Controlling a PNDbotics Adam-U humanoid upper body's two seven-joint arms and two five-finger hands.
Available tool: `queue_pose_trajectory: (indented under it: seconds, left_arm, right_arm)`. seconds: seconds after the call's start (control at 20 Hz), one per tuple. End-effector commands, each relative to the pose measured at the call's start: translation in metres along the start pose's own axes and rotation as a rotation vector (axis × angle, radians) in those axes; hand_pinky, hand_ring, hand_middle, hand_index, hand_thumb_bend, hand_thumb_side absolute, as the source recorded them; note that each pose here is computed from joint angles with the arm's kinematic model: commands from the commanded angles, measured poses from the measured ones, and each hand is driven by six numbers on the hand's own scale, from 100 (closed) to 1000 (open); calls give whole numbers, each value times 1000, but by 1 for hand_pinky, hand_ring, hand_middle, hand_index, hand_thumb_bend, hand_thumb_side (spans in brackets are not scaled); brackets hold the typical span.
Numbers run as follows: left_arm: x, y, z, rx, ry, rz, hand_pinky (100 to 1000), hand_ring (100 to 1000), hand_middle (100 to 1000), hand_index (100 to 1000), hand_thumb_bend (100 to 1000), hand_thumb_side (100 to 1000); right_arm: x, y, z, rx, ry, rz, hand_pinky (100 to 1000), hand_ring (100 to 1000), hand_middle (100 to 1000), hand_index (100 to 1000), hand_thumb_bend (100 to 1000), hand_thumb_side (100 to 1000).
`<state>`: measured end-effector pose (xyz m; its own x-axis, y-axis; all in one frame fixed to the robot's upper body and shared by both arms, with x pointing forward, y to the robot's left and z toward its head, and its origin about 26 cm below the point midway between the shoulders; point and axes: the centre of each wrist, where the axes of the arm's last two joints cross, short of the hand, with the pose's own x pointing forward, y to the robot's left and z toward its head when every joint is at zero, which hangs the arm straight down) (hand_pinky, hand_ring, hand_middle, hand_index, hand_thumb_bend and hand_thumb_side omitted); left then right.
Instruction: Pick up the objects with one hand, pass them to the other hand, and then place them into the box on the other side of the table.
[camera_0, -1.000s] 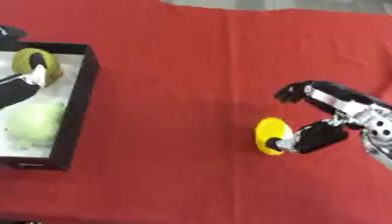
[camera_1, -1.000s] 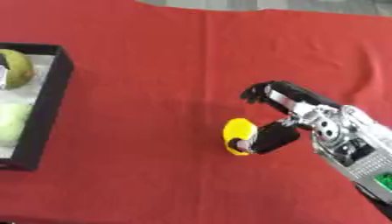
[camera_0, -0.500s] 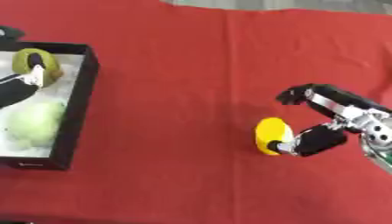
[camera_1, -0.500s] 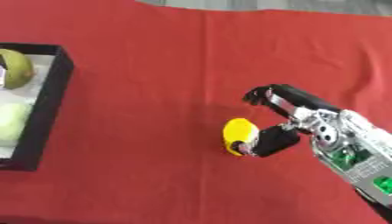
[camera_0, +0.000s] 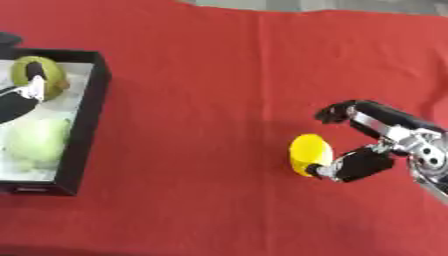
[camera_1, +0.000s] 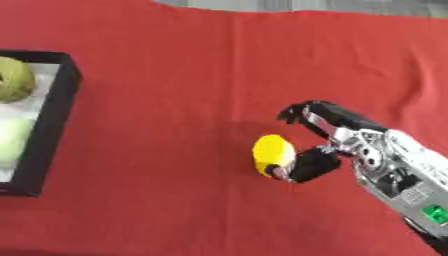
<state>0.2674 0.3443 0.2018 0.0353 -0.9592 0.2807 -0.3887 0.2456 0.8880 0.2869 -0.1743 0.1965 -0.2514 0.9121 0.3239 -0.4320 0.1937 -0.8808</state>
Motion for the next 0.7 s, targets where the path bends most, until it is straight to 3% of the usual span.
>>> queue_pose_trajectory:
  seconds: [0.05, 0.7]
  left_arm:
    - [2, 9, -3, 23, -20, -26, 792, 759, 694, 784, 100, 304]
    - [2, 8, -2, 22, -19, -22, 791, 758, 697, 784, 100, 305]
  right_arm:
    - [-6, -7, 5, 112, 148, -47, 940, 879, 790, 864, 525, 262]
    - [-12, -3, 1, 128, 197, -30, 940, 877, 787, 862, 515, 264]
